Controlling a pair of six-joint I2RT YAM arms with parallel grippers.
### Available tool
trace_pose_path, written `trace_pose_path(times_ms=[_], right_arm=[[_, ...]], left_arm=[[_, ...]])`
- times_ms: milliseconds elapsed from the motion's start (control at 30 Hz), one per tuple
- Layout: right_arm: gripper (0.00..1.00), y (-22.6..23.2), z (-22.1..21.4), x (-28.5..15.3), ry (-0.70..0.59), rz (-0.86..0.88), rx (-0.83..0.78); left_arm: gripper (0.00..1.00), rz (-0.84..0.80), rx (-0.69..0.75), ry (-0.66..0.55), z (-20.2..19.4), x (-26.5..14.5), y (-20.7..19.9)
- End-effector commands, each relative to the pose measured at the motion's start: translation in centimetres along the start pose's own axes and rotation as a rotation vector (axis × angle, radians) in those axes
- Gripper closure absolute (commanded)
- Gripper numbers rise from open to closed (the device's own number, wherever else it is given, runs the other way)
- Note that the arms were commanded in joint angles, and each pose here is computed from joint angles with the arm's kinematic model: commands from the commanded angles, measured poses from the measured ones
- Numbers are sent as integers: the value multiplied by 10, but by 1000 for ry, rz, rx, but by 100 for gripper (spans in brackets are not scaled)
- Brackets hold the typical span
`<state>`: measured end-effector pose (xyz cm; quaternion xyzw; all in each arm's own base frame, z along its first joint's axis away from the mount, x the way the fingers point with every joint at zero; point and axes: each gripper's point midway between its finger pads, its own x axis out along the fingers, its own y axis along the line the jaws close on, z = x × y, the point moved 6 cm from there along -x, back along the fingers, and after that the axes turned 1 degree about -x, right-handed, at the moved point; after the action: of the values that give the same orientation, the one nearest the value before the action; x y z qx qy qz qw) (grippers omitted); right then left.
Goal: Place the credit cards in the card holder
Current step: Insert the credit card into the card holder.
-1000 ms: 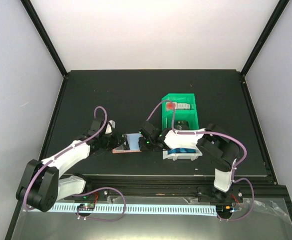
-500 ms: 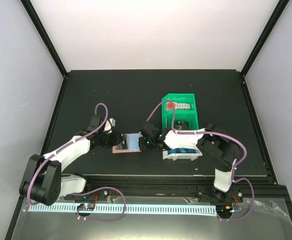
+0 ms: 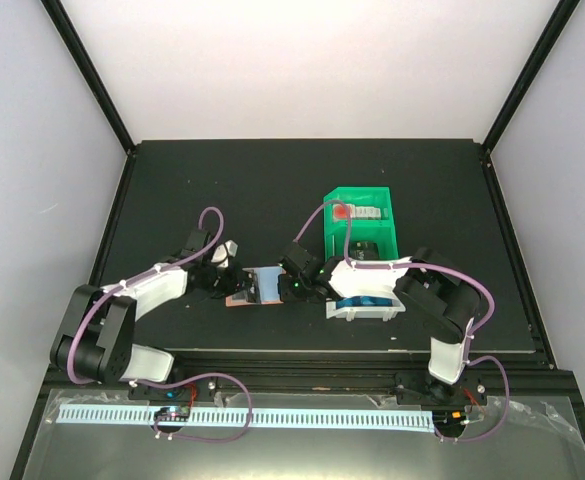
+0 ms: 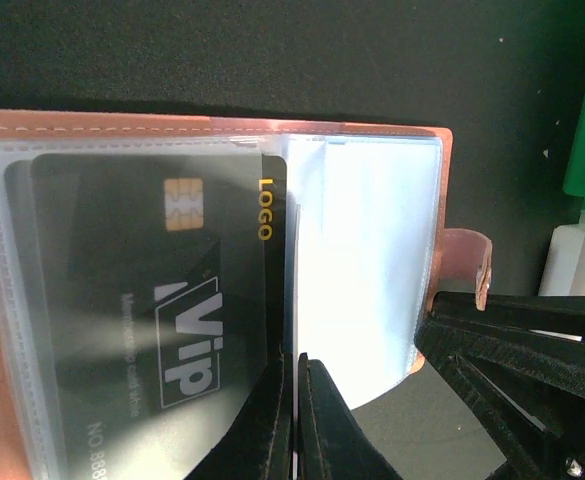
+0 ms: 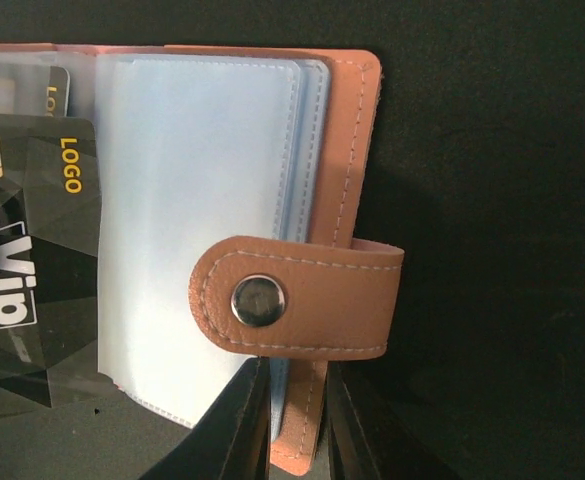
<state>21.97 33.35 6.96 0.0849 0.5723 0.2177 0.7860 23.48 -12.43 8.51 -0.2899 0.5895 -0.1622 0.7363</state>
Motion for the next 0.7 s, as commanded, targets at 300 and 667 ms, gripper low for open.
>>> trace_pose_path(times_ms=[300,667], right_arm=[[81,-19,-21,7,71,-74,-7],[81,-18,-21,7,72,-72,-11]], left_arm=[[98,-58,16,-10,22,-3,-9],[98,-150,-46,59,19,12,-8]])
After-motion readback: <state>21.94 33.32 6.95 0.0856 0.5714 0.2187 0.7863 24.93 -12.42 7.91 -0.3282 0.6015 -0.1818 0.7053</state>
